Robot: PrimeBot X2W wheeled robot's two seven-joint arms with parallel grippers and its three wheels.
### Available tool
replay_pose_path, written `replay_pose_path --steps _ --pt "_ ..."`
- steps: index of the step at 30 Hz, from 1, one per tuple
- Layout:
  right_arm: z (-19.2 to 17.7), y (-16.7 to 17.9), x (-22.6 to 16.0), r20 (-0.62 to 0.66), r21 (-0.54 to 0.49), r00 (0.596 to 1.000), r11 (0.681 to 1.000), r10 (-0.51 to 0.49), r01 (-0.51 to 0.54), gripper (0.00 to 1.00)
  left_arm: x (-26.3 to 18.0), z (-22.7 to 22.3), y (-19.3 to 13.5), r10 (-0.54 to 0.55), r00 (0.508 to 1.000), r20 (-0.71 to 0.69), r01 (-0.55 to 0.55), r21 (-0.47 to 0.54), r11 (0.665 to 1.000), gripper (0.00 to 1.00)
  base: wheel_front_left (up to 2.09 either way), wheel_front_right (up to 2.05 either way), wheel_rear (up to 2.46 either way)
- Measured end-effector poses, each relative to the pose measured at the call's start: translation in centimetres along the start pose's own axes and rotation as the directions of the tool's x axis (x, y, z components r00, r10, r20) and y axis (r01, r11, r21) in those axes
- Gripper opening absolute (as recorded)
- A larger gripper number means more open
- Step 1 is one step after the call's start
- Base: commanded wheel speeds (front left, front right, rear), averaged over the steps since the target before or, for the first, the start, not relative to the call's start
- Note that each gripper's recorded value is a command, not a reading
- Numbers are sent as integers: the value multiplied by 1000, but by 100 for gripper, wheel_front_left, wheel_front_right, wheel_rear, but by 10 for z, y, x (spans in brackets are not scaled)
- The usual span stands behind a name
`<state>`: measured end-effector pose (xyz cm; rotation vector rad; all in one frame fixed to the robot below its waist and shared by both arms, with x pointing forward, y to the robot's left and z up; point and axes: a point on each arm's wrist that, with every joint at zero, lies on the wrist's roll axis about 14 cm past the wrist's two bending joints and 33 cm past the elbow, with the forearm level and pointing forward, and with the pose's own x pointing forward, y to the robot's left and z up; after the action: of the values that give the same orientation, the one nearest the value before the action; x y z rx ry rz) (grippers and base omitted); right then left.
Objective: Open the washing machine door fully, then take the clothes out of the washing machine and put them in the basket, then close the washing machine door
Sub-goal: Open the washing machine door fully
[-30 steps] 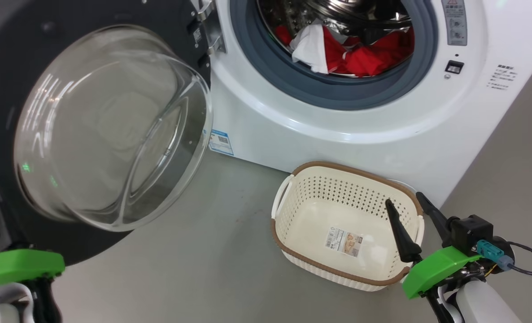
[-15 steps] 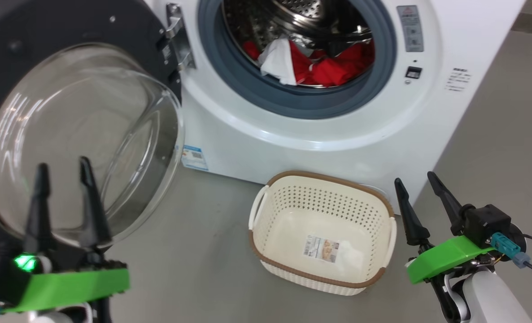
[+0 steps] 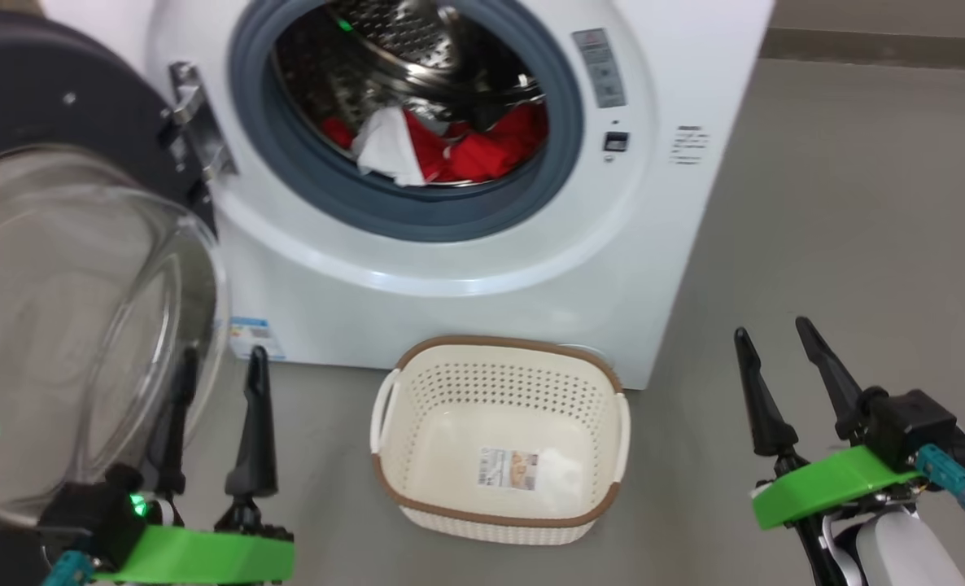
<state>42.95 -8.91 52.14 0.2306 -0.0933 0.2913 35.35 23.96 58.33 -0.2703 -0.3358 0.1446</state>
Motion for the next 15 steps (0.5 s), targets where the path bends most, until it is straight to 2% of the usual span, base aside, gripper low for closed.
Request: replay_pose_path --steps 7,15 --pt "13 -36 -29 30 -15 993 994 -111 111 100 -5 -38 -27 -102 989 -108 101 -9 995 100 0 0 0" --pt "17 -62 -62 35 -24 979 979 -203 204 100 -10 -64 -45 -161 970 -182 157 -37 987 100 0 0 0"
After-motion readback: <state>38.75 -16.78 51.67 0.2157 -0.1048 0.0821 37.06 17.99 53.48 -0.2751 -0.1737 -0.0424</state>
